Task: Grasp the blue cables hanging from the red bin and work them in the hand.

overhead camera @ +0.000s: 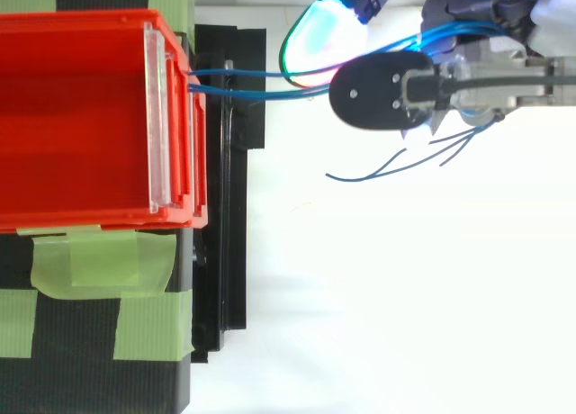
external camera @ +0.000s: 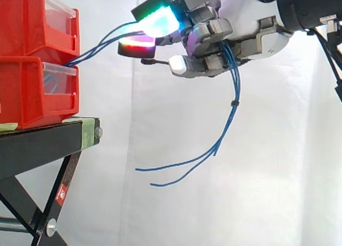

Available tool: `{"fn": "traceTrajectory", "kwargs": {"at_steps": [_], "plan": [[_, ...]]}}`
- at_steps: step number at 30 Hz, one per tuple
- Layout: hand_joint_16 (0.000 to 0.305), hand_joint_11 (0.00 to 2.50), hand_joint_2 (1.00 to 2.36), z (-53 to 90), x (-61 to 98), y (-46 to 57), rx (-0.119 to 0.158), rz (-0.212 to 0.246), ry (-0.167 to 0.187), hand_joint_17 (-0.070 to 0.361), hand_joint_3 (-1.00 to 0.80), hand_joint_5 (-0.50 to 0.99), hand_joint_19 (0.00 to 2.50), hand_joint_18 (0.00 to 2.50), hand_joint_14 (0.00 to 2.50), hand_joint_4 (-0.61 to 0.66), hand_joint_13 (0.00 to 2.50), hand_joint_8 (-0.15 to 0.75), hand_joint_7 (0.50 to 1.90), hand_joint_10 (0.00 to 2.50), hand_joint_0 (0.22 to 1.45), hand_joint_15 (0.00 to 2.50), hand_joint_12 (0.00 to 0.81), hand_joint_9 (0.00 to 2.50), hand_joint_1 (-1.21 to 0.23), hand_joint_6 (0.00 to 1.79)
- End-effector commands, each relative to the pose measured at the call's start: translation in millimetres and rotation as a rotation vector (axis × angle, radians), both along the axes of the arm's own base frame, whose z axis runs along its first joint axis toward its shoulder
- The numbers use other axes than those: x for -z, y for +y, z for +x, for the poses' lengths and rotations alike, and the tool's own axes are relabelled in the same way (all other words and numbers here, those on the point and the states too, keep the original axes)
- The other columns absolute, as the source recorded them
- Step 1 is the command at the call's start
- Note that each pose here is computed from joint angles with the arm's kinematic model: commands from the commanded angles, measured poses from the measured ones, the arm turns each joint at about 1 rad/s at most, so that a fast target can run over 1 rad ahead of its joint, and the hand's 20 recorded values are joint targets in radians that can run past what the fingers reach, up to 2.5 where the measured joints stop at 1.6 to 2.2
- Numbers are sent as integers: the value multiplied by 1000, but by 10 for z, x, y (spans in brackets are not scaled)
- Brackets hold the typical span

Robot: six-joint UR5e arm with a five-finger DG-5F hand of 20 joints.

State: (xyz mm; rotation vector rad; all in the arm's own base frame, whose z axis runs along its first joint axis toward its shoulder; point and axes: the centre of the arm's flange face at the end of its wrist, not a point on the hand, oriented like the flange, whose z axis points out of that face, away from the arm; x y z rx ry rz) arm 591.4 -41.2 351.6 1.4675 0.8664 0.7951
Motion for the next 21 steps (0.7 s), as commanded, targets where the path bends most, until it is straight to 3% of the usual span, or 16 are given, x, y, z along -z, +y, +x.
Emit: {"fn": "traceTrajectory", "kwargs": {"at_steps": [1, 4, 8, 15, 21], "plan": [[55, 2500, 1013, 4, 3, 3, -2, 3, -2, 124, 356, 346, 561, 1123, 2500, 247, 903, 464, 1317, 2500, 1067, 1786, 532, 567, -713, 0], [54, 2500, 1021, 4, 3, 3, -2, 2, -1, 123, -329, 310, 746, 1166, 2500, 236, 895, 455, 1301, 2500, 876, 1839, 547, 569, -700, 4], [55, 2500, 1012, 7, 1, 4, -2, 1, -4, 124, -693, 289, 683, 1145, 2500, 244, 885, 464, 1278, 2500, 806, 1808, 554, 575, -672, 4], [54, 2500, 1006, 13, -2, 7, -4, 3, -8, 121, -843, 304, 661, 1186, 2500, 253, 915, 475, 1288, 2500, 821, 1780, 546, 633, -643, 4], [52, 2500, 1017, 8, 6, 6, -4, 2, -5, 116, -581, 329, 703, 1238, 2500, 255, 942, 465, 1296, 2500, 954, 1787, 534, 665, -653, 3]]}}
